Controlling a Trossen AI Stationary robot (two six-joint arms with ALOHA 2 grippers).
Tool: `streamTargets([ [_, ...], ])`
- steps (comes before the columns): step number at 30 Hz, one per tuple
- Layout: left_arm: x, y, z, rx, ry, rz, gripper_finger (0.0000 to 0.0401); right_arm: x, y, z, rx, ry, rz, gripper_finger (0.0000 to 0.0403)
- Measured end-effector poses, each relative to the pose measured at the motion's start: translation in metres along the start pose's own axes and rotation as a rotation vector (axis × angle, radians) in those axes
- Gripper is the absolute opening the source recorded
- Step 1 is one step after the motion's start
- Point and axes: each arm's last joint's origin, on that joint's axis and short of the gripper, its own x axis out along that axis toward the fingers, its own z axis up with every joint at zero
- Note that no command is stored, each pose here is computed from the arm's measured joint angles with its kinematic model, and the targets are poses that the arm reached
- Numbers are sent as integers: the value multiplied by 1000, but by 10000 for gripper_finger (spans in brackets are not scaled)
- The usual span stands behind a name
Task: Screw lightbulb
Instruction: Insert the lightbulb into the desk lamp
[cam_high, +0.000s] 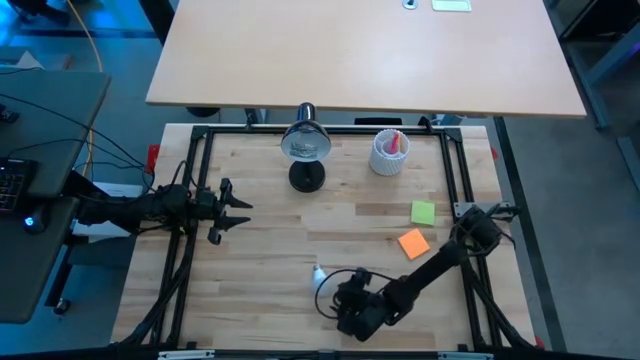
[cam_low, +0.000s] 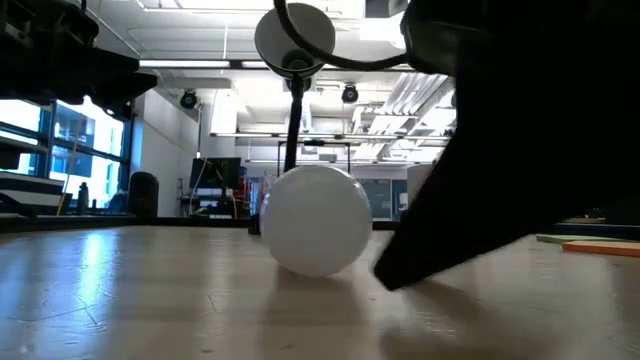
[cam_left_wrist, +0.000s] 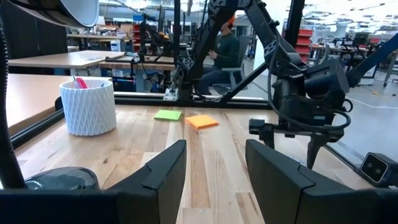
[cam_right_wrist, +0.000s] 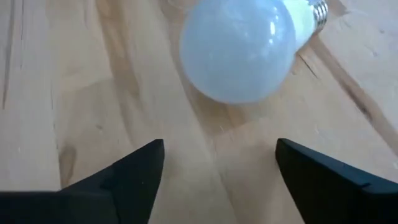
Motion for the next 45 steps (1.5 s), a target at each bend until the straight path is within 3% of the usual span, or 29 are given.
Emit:
streamTargets([
  [4, 0, 0, 0, 0, 0, 0, 161, 11, 4, -2, 73, -70, 18, 325],
  [10, 0, 0, 0, 0, 0, 0, 161, 22, -4, -2, 224, -108, -54, 326],
  [15, 0, 0, 0, 0, 0, 0, 161, 28, -12, 3, 238, -167, -115, 326],
  [25, 0, 0, 0, 0, 0, 0, 161, 43, -34, 20, 197, -202, -218, 326],
  [32, 0, 0, 0, 0, 0, 0, 161, 43, -44, 16, 170, -181, -320, 320],
  [37, 0, 0, 0, 0, 0, 0, 161, 29, -54, 11, 190, -152, -425, 316],
  [45, 0, 0, 0, 0, 0, 0, 161, -12, -59, 5, 6, -14, -521, 316],
])
